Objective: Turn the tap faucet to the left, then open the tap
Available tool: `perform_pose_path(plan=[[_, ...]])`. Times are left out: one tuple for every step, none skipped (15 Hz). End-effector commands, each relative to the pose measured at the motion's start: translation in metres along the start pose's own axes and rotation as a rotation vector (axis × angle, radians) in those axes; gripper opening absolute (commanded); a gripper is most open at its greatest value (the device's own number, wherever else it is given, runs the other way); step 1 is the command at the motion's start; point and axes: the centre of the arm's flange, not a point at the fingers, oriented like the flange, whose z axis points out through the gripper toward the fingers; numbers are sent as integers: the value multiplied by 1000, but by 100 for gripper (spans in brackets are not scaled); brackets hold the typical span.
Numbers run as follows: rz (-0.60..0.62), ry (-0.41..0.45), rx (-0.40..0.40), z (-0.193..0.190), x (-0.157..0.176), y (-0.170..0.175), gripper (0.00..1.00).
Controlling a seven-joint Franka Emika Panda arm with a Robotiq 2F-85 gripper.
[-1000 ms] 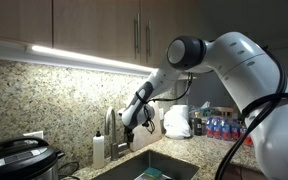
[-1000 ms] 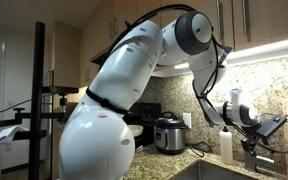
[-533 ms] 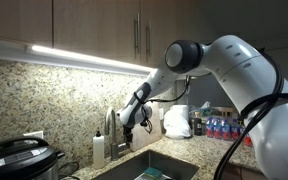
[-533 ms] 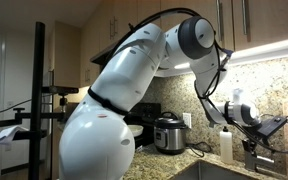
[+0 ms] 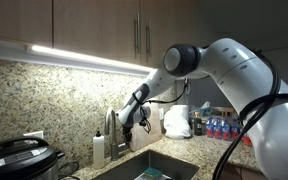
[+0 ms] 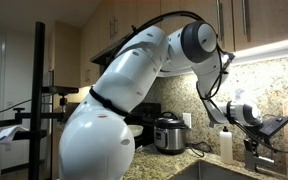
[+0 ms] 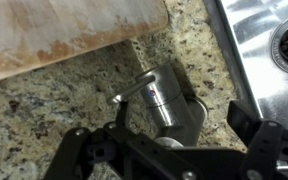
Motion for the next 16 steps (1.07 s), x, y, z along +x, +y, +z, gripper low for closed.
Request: perform_pose_path(plan=[[2,-7,12,1,-5,9,100],[3,-8,14,2,-5,10,100],[4,-9,15,2,-5,10,100],[4,-9,17,2,-5,10,100],[7,-10,18,2,-6,11,100],[11,-12,18,3,-7,11,100],[15,-13,19,3,-9,12,100],[17,-12,21,4,-10,12,100],[19,-12,20,4,-11,12,100],[21,-13,18,4,-12,12,100],[22,-14,18,4,-13,12,100],[23,-13,19,4,-14,13,100],[23,-12,18,4,-14,12,100],[22,-9,16,2,-15,12,100],[20,-6,10,-1,-14,11,100],[6,4,4,-4,-13,10,100]])
